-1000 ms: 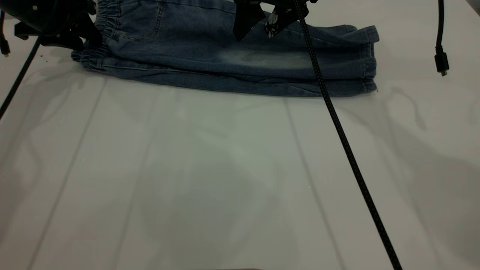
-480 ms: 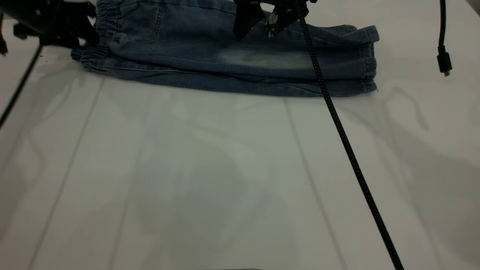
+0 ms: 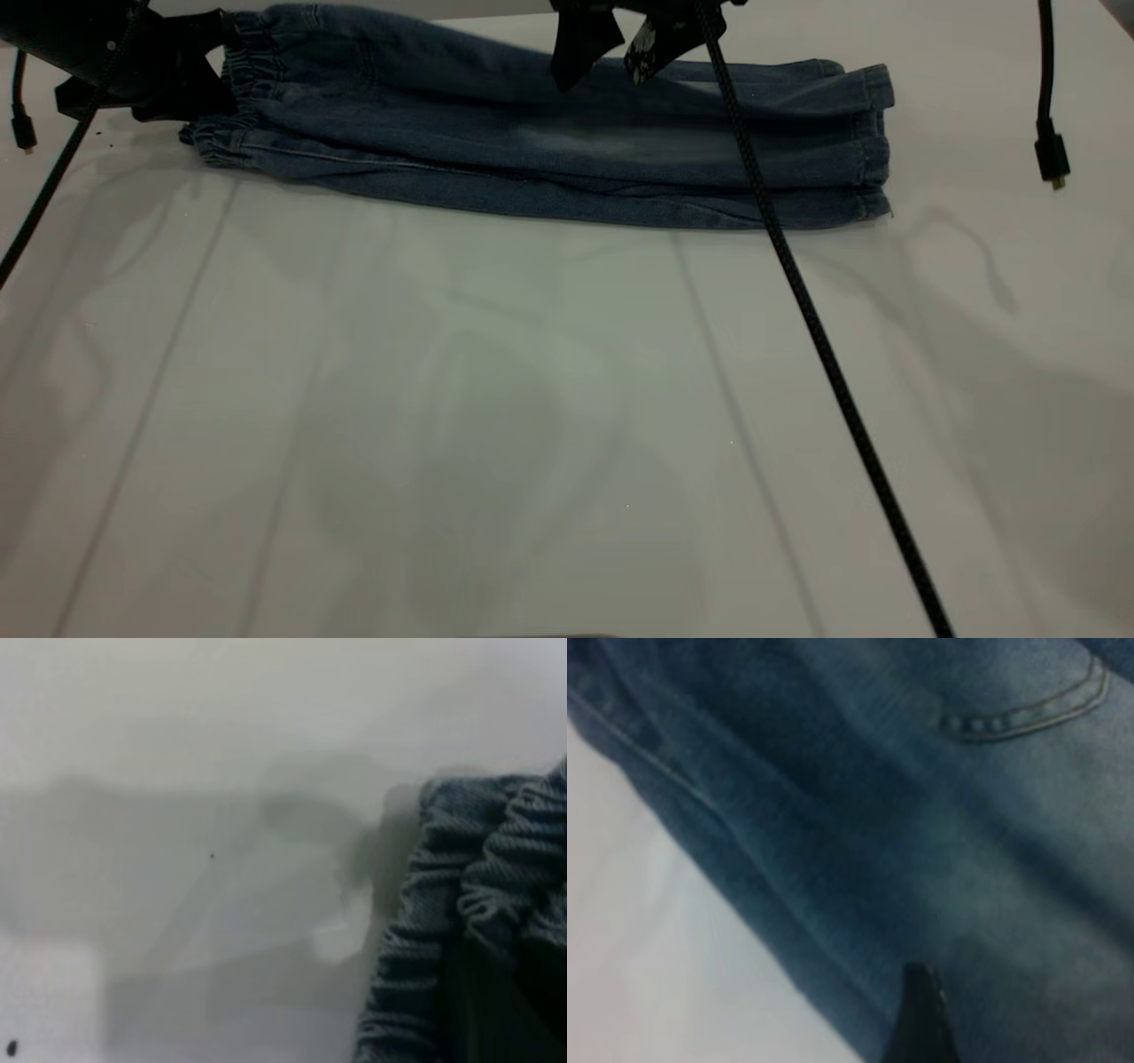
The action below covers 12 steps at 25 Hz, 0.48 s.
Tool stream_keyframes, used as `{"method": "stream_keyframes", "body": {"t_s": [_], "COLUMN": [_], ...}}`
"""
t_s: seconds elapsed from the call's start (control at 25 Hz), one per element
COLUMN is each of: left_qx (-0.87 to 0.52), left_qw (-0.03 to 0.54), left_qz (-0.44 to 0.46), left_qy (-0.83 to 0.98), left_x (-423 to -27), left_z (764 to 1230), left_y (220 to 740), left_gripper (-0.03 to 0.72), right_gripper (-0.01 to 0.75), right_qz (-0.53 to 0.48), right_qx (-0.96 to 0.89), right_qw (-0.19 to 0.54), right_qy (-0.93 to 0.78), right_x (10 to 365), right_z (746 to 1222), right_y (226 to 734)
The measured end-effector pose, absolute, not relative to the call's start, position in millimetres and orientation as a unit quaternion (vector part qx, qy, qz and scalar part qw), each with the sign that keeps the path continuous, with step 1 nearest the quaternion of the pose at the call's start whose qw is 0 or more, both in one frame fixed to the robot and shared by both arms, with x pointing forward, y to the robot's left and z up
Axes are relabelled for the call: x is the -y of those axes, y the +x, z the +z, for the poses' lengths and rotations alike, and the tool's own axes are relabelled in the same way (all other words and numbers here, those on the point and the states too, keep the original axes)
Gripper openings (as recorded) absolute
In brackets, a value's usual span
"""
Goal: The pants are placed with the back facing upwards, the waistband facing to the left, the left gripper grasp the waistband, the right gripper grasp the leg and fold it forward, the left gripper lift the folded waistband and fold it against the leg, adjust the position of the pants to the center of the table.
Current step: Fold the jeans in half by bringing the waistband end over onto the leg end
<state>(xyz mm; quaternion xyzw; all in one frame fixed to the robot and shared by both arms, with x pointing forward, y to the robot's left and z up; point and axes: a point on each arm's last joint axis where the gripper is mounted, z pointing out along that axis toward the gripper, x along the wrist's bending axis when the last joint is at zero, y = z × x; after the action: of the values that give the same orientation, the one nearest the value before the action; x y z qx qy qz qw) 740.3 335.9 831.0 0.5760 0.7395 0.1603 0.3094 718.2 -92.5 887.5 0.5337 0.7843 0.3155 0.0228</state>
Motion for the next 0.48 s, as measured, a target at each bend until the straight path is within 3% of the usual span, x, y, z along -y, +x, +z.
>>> {"method": "stream_keyframes", "body": {"t_s": [0.48], "left_qx": [-0.682], "left_qw": [0.345], "left_qz": [0.087], "left_qy": [0.639], "left_x": [-321], "left_z": [876], "left_y": [754], "left_gripper": [0.054], "right_gripper": [0.465], "right_qz": [0.305], "right_qx": [-0.771], "right_qw": [0.027], "right_qy": [0.559], "right_x": [94], "right_z": [837], "right_y": [723]}}
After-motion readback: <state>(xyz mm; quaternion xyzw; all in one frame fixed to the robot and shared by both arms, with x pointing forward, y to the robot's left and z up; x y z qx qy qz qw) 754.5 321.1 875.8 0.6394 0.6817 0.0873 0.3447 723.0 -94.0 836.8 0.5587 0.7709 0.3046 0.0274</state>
